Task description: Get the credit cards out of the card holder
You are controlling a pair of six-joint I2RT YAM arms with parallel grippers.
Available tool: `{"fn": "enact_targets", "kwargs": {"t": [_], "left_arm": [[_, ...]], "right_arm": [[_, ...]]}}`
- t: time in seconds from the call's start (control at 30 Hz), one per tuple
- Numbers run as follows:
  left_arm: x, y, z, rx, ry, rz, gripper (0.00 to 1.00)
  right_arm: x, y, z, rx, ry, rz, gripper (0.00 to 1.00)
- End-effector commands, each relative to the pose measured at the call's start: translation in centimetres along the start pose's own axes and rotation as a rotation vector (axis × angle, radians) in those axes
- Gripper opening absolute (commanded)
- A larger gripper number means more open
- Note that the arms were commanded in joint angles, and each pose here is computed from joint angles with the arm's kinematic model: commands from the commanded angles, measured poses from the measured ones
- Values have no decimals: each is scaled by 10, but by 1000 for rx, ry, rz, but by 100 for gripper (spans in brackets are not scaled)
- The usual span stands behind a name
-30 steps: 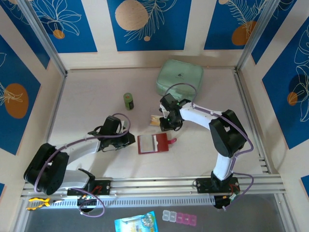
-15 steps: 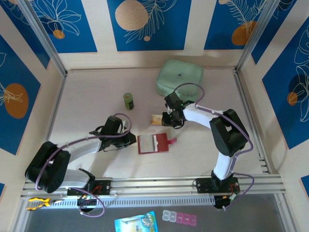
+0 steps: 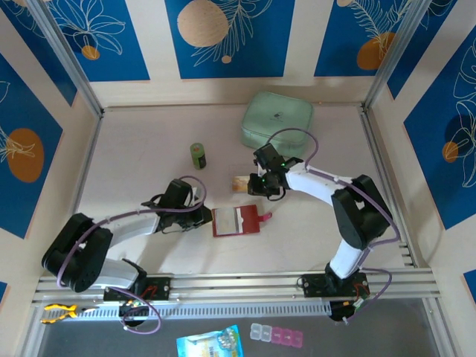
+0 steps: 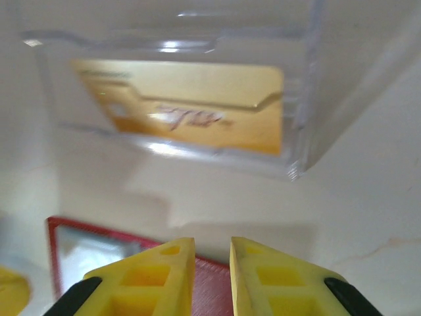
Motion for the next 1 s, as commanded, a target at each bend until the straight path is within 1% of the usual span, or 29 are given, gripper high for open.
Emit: {"fn": "enact_targets", "kwargs": {"t": [0.0,0.13,0.27,0.33,0.43,0.5,0.67,0.97], "left_arm": [[2,-3,-9,7,18,8,12],[5,1,-3,3,-9,26,10],[8,0,-8,8,17,29,9],[9,-1,-9,10,18,29,8],[11,-1,-11,16,23,38,7],[13,-1,-11,15,27,45,7],[16,1,-10,14,19,65,7],[13,8,6,21,-85,95,5]], "right_arm": [[-17,18,13,41,-58,42,21],[-23,39,29,29,-128,96,19],[-18,55,39,71,-183,193,20],[-13,63,44,78,-227,236,21],[-8,74,53,71,-270,278,27],[-4,79,56,64,-267,294,29],[8,89,61,62,-254,336,30],[21,98,67,66,-244,382,33]]}}
Point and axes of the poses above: each hand's point on the last joint's axis, 136 mm out from that joint toward the fingers, its own x axis out along the fingers, its own z axis along the line the jaws close on, y = z × x, the point moved 2 cm from there along -x, back along the fingers, and after that the axes turned 13 degrees about x, right-handed, at the moved point
